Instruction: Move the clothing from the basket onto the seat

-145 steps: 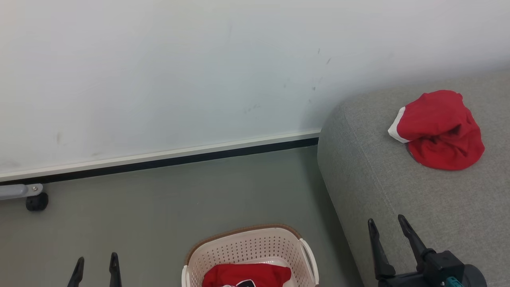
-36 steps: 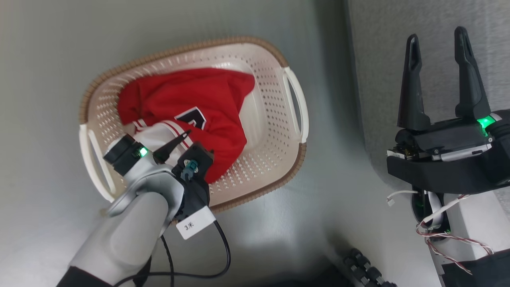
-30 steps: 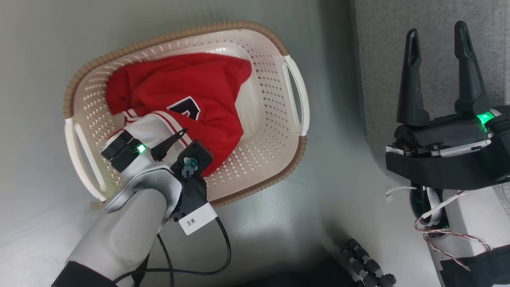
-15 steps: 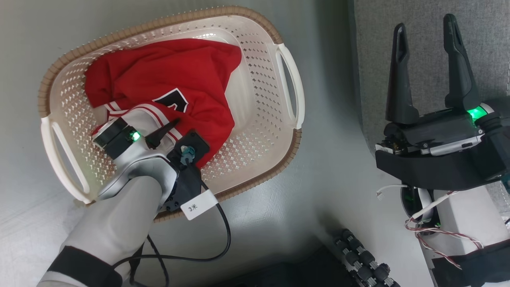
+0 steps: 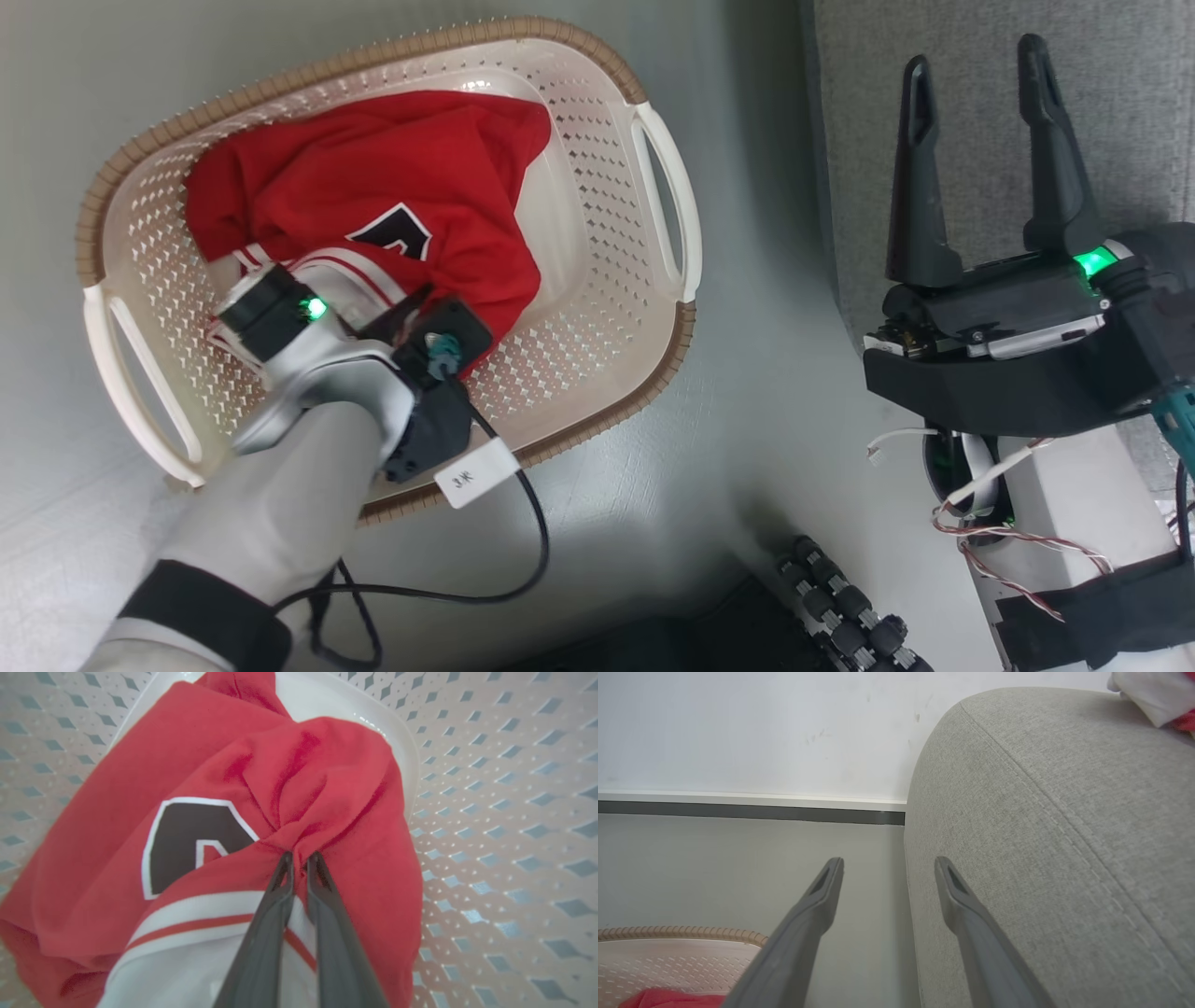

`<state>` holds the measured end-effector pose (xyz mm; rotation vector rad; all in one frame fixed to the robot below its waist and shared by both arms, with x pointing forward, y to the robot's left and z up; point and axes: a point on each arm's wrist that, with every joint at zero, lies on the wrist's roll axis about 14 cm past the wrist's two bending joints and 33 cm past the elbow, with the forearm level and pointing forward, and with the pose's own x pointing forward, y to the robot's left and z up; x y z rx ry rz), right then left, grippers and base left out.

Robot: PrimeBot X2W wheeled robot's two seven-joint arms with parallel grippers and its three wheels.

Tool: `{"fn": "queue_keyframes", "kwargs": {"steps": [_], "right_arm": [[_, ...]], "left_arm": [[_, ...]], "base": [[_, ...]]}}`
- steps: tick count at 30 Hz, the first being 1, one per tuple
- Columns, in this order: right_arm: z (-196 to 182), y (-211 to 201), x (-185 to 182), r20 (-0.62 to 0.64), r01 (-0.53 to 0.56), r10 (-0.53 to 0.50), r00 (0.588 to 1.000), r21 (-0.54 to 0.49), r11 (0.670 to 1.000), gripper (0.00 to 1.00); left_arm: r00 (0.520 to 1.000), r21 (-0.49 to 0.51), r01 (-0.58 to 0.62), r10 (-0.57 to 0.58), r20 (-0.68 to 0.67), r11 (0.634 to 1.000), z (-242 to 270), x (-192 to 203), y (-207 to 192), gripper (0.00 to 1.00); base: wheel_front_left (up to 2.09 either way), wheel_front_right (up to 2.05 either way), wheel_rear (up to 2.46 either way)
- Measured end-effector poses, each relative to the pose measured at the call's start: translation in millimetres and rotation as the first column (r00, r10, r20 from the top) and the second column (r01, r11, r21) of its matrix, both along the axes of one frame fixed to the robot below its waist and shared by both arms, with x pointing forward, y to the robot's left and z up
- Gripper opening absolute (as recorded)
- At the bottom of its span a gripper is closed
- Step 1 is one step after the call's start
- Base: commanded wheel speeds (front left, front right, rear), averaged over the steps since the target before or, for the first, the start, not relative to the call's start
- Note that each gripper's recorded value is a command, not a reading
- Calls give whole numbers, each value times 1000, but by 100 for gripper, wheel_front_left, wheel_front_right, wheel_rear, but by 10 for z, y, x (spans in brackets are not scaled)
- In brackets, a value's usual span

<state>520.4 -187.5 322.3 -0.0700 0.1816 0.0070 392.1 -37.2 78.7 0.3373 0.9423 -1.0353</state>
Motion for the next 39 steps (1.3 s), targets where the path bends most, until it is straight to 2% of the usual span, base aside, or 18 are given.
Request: {"fn": "queue_keyframes", "kwargs": {"steps": [10, 17, 27, 39], "right_arm": [[70, -19, -25, -10, 6, -6, 1000, 3, 1000, 100], [215, -110, -37, 1, 28, -28, 1000, -9, 1000, 100], [456, -60, -65, 26, 10, -10, 1000, 12, 1000, 100], [814, 82, -98, 78, -35, 32, 996, 41, 999, 100]], "left_arm": [[994, -127, -72, 82, 71, 989, 405, 231, -248, 0], [968, -237, -173, 210, 138, 956, 824, 552, -256, 0], [929, -325, -174, 264, 259, 929, 1491, 865, -195, 0], [848, -421, -160, 342, 405, 893, 2441, 1194, -76, 0]], "base": [[0, 0, 0], [0, 0, 0], [0, 0, 0], [0, 0, 0]]}}
